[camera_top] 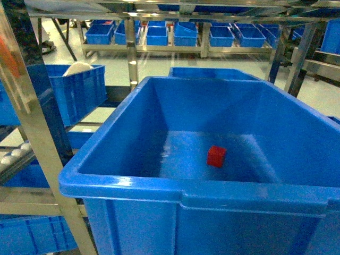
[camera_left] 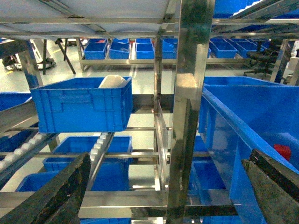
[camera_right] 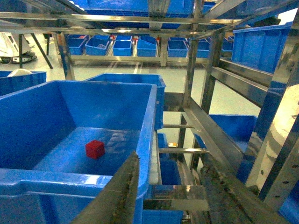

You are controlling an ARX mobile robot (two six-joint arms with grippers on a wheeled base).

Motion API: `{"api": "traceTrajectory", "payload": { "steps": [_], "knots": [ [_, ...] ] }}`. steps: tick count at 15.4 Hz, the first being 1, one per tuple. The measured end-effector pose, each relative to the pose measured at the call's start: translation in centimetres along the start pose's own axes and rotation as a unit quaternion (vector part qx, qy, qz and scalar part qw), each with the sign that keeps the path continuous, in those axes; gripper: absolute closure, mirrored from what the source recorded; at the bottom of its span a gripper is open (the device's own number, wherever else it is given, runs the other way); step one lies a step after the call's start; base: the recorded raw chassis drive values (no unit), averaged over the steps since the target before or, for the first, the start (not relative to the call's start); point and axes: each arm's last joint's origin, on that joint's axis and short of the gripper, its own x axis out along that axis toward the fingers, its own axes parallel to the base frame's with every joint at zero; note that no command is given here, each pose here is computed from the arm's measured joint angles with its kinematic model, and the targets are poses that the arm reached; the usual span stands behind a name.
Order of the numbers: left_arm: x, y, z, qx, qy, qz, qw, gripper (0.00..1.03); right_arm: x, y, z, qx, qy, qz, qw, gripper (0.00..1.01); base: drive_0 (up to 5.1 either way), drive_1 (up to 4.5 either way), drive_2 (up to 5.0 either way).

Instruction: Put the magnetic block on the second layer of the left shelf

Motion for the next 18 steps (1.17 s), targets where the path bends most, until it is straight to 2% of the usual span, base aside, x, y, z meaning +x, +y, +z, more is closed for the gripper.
{"api": "traceTrajectory", "payload": {
  "steps": [1, 8, 9, 10, 18],
  "knots": [
    [0.0, 0.0, 0.0, 0.0, 0.0, 0.0, 1.0, 0.05, 0.0, 0.0, 0.0, 0.0, 0.0, 0.0, 1.0, 0.47, 0.0, 0.0, 0.0],
    [0.0, 0.0, 0.0, 0.0, 0.0, 0.0, 1.0, 0.05, 0.0, 0.0, 0.0, 0.0, 0.0, 0.0, 1.0, 0.14, 0.0, 0.0, 0.0],
    [0.0, 0.0, 0.0, 0.0, 0.0, 0.0, 1.0, 0.05, 0.0, 0.0, 0.0, 0.0, 0.0, 0.0, 1.0, 0.05, 0.0, 0.0, 0.0],
    [0.0, 0.0, 0.0, 0.0, 0.0, 0.0, 1.0, 0.05, 0.0, 0.0, 0.0, 0.0, 0.0, 0.0, 1.0, 0.02, 0.0, 0.0, 0.0],
    [0.0, 0.0, 0.0, 0.0, 0.0, 0.0, 1.0, 0.05, 0.0, 0.0, 0.0, 0.0, 0.0, 0.0, 1.0, 0.03, 0.0, 0.0, 0.0]
  ]
}}
